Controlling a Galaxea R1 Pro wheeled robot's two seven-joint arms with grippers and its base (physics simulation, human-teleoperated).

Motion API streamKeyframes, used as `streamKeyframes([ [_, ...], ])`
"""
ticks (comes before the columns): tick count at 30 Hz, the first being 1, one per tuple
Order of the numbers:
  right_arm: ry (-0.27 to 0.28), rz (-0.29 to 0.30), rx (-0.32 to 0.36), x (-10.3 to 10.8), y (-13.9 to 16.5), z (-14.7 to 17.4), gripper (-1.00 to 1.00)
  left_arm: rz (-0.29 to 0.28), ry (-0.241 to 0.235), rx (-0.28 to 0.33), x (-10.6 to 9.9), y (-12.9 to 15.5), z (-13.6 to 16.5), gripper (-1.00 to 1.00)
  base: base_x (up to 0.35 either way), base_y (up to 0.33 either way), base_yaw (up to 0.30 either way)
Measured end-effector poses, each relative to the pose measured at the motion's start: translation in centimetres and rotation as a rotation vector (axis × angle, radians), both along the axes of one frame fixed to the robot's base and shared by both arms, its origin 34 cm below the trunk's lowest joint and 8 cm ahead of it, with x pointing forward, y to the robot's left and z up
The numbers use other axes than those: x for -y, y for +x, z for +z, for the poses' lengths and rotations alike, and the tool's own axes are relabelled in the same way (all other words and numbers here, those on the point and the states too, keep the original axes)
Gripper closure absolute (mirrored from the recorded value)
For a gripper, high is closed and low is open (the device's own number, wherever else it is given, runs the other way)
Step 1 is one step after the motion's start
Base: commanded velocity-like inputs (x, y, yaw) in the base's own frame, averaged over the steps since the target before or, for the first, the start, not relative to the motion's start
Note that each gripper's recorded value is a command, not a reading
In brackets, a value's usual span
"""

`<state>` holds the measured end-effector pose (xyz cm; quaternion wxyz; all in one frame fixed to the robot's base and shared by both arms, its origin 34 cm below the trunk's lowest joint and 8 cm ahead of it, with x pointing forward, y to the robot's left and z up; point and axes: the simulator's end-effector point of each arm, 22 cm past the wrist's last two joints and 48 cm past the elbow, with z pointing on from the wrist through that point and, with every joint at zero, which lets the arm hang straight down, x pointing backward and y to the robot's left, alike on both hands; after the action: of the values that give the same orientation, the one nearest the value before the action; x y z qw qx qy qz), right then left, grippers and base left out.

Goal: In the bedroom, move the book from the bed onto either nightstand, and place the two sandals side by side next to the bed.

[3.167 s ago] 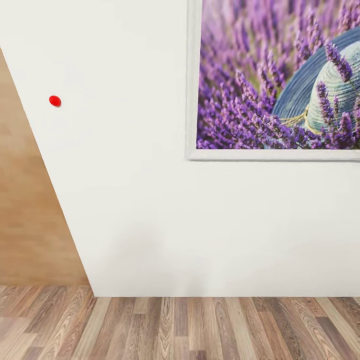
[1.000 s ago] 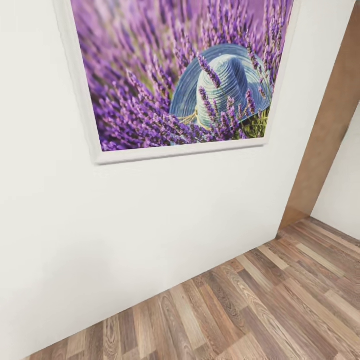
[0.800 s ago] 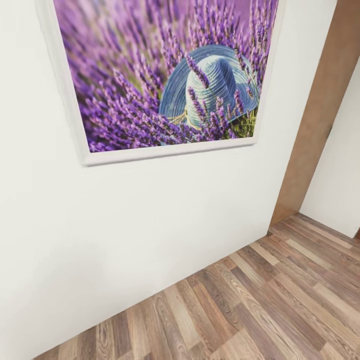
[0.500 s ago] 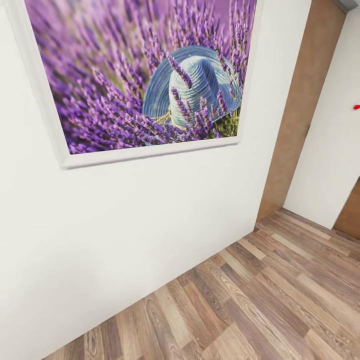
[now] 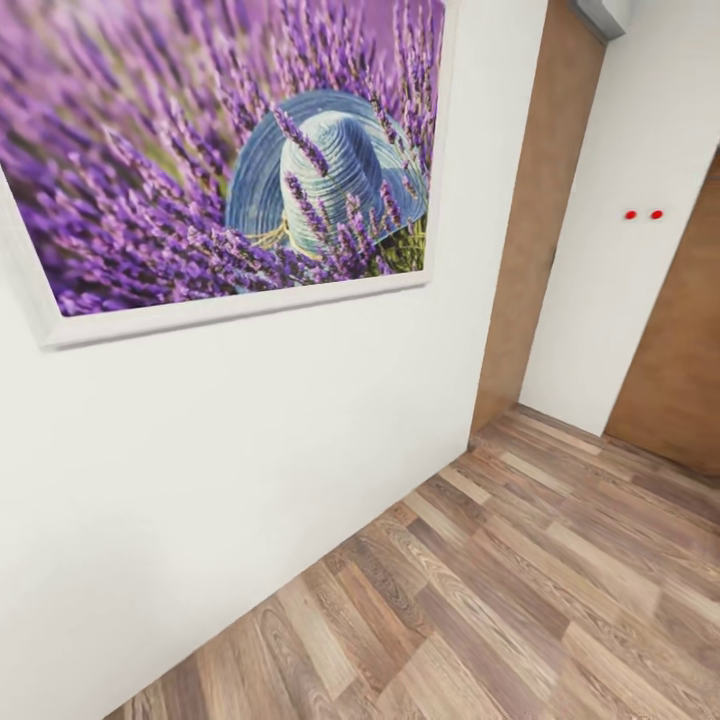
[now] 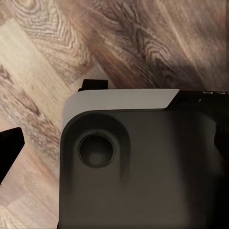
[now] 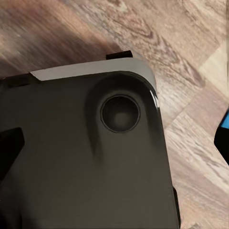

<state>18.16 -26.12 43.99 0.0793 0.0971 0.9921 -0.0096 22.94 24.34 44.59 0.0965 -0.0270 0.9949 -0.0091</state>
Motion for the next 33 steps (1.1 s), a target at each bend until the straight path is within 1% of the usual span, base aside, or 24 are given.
streamKeyframes([
  [3, -0.002, 0.002, 0.025, 0.1, 1.1, 0.1, -1.0, -0.001, 0.0, 0.0, 0.0, 0.0, 0.0, -1.0, 0.0, 0.0, -0.274],
  [4, -0.005, 0.003, 0.056, 0.3, 2.6, 0.2, -1.0, -0.002, 0.0, 0.001, 0.0, 0.1, 0.0, -1.0, 0.0, 0.0, -0.275],
  [7, -0.007, 0.004, 0.077, 0.3, 3.5, 0.4, -1.0, -0.002, 0.0, 0.006, 0.0, 0.4, 0.1, -1.0, 0.0, 0.0, -0.275],
  [11, -0.01, 0.008, 0.122, 0.5, 5.7, 0.7, -1.0, -0.004, 0.001, 0.029, 0.0, 1.5, 0.3, -1.0, 0.0, 0.0, -0.275],
  [13, -0.016, 0.015, 0.19, 0.7, 9.0, 1.5, -1.0, -0.006, 0.002, 0.083, -0.1, 4.1, 1.0, -1.0, 0.0, 0.0, -0.275],
  [15, -0.022, 0.018, 0.238, 1.0, 11.2, 2.1, -1.0, -0.008, 0.002, 0.127, -0.2, 6.1, 1.6, -1.0, 0.0, 0.0, -0.275],
  [16, -0.027, 0.022, 0.284, 1.1, 13.4, 2.8, -1.0, -0.01, 0.001, 0.169, -0.2, 8.0, 2.2, -1.0, 0.0, 0.0, -0.275],
  [17, -0.029, 0.023, 0.303, 1.2, 14.3, 3.1, -1.0, -0.011, 0.001, 0.186, -0.2, 8.8, 2.5, -1.0, 0.0, 0.0, -0.275],
  [18, -0.033, 0.026, 0.342, 1.3, 16.0, 3.9, -1.0, -0.013, 0.003, 0.219, -0.3, 10.4, 3.2, -1.0, 0.0, 0.0, -0.275],
  [21, -0.04, 0.028, 0.411, 1.6, 19.1, 5.3, -1.0, -0.022, 0.007, 0.262, -0.3, 12.7, 4.3, -1.0, 0.0, 0.0, -0.275],
  [22, -0.045, 0.03, 0.457, 1.7, 21.1, 6.4, -1.0, -0.034, 0.013, 0.283, -0.4, 14.0, 5.0, -1.0, 0.0, 0.0, -0.275],
  [26, -0.046, 0.048, 0.534, 1.5, 24.6, 8.6, -1.0, -0.066, 0.033, 0.314, -0.7, 16.4, 6.4, -1.0, 0.0, 0.0, -0.276],
  [27, -0.044, 0.062, 0.563, 1.1, 25.8, 9.5, -1.0, -0.077, 0.042, 0.321, -1.0, 17.1, 6.9, -1.0, 0.0, 0.0, -0.278],
  [30, -0.039, 0.082, 0.598, 0.5, 27.1, 10.5, -1.0, -0.085, 0.054, 0.33, -1.4, 17.8, 7.4, -1.0, 0.0, 0.0, -0.283],
  [33, -0.037, 0.09, 0.629, 0.2, 27.8, 11.1, -1.0, -0.085, 0.061, 0.339, -1.7, 18.3, 7.7, -1.0, 0.0, 0.0, -0.289],
])
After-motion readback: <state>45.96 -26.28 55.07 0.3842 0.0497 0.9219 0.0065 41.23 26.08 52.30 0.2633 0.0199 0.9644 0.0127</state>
